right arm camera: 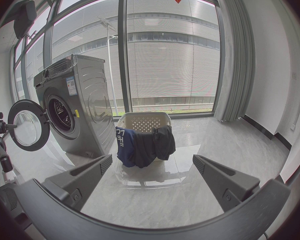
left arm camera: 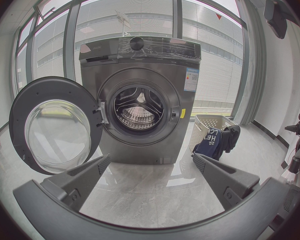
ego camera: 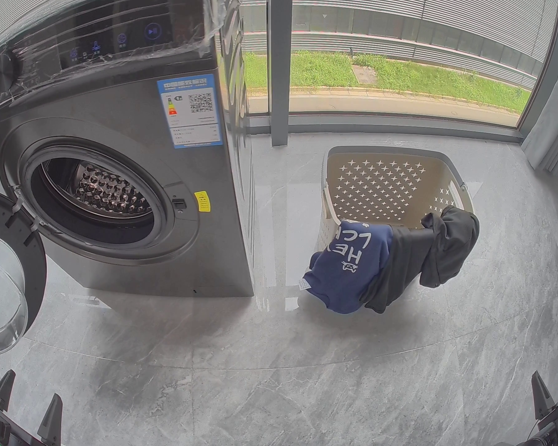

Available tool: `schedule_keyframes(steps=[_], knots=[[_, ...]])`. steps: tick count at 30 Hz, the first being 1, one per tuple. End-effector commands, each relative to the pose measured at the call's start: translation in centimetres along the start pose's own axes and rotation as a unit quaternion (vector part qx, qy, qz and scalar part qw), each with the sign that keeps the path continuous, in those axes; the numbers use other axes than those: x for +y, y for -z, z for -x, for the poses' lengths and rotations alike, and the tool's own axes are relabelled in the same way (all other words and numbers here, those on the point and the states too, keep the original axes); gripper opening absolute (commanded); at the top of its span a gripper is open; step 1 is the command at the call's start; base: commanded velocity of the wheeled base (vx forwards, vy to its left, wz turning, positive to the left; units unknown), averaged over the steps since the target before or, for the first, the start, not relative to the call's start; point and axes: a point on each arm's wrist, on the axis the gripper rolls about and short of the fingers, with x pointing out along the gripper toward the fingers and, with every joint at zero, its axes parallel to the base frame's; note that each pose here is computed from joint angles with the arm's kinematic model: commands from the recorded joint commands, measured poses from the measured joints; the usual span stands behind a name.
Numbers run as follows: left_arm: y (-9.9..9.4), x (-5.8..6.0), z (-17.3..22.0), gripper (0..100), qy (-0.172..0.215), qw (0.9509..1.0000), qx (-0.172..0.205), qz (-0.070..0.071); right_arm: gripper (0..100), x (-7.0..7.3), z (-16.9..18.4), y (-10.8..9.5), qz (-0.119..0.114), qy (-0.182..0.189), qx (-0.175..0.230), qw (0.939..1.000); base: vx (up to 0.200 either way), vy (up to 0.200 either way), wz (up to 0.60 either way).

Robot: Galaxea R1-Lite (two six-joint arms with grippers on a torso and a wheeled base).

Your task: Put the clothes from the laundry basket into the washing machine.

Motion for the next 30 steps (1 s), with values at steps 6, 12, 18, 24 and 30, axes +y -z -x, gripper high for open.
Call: schedule_keyframes(steps=[6,12,18,24,30], knots=[[0.52,0.02,-0.01,100,-0.001,1.0,0.0,0.0,100,-0.01,0.0,0.48,0.0,0.0,0.0,1.0,0.0,0.0,0.0],[0.48,0.02,0.01,100,0.0,1.0,0.0,0.0,100,-0.01,0.0,0.48,0.0,0.0,0.0,1.0,0.067,0.0,0.0],[0.52,0.02,-0.01,100,0.0,1.0,0.0,0.0,100,-0.01,0.0,0.48,0.0,0.0,0.0,1.0,0.2,0.0,0.0],[0.48,0.02,0.01,100,0.0,1.0,0.0,-0.001,100,-0.01,0.0,0.48,0.0,0.0,0.0,1.0,0.033,0.0,0.0],[0.48,0.02,0.01,100,-0.001,1.0,0.0,-0.001,100,-0.01,0.0,0.48,0.0,0.0,0.0,1.0,0.0,-0.067,0.0]])
